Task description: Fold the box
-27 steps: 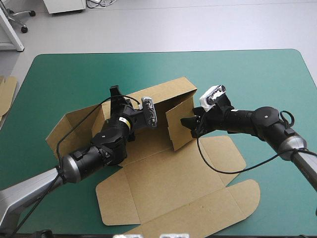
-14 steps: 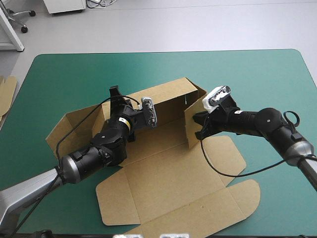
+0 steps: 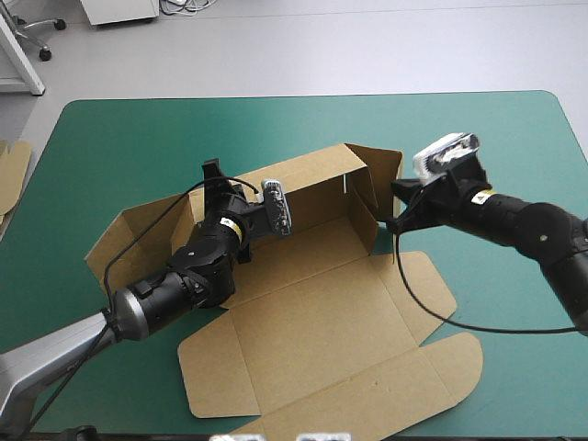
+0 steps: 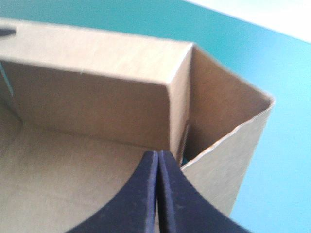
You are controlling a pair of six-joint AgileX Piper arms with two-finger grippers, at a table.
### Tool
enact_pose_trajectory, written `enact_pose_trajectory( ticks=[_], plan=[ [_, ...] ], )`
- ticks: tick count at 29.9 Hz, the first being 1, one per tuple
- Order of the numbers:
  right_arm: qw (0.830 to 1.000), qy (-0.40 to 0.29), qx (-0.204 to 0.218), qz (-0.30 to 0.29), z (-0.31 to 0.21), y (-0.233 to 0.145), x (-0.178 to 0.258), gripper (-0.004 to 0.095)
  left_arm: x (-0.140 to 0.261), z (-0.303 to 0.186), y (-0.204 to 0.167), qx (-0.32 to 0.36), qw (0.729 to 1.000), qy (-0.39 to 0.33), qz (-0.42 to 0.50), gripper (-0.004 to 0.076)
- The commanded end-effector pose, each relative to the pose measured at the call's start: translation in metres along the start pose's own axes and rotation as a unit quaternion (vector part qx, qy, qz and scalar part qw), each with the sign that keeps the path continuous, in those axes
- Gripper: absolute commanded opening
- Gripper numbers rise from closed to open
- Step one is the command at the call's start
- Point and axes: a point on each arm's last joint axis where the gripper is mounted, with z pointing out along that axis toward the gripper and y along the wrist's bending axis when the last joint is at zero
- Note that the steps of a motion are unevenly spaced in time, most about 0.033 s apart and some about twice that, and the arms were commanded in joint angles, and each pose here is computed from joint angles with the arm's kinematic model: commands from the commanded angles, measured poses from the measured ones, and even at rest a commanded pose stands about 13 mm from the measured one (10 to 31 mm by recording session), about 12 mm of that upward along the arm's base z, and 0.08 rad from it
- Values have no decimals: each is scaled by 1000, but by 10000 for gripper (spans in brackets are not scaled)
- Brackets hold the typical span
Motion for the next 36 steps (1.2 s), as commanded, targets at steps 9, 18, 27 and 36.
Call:
enact_pose_trajectory(
  ticks=[9, 18, 27, 36],
  plan=[
    [980, -26, -8, 195, -11, -69, -79, -18, -8, -6, -10, 53, 996, -37, -67, -14],
    [972, 40, -33, 229, 37, -95, -63, -18, -8, -10, -44, 95, 994, -38, -26, -14],
    [969, 60, -33, 236, 67, -111, -48, -18, -10, -12, -44, 84, 995, -44, -24, -14],
    [959, 111, -91, 246, 95, -115, -25, -18, -11, -12, -43, 75, 996, -48, -14, -14]
  ],
)
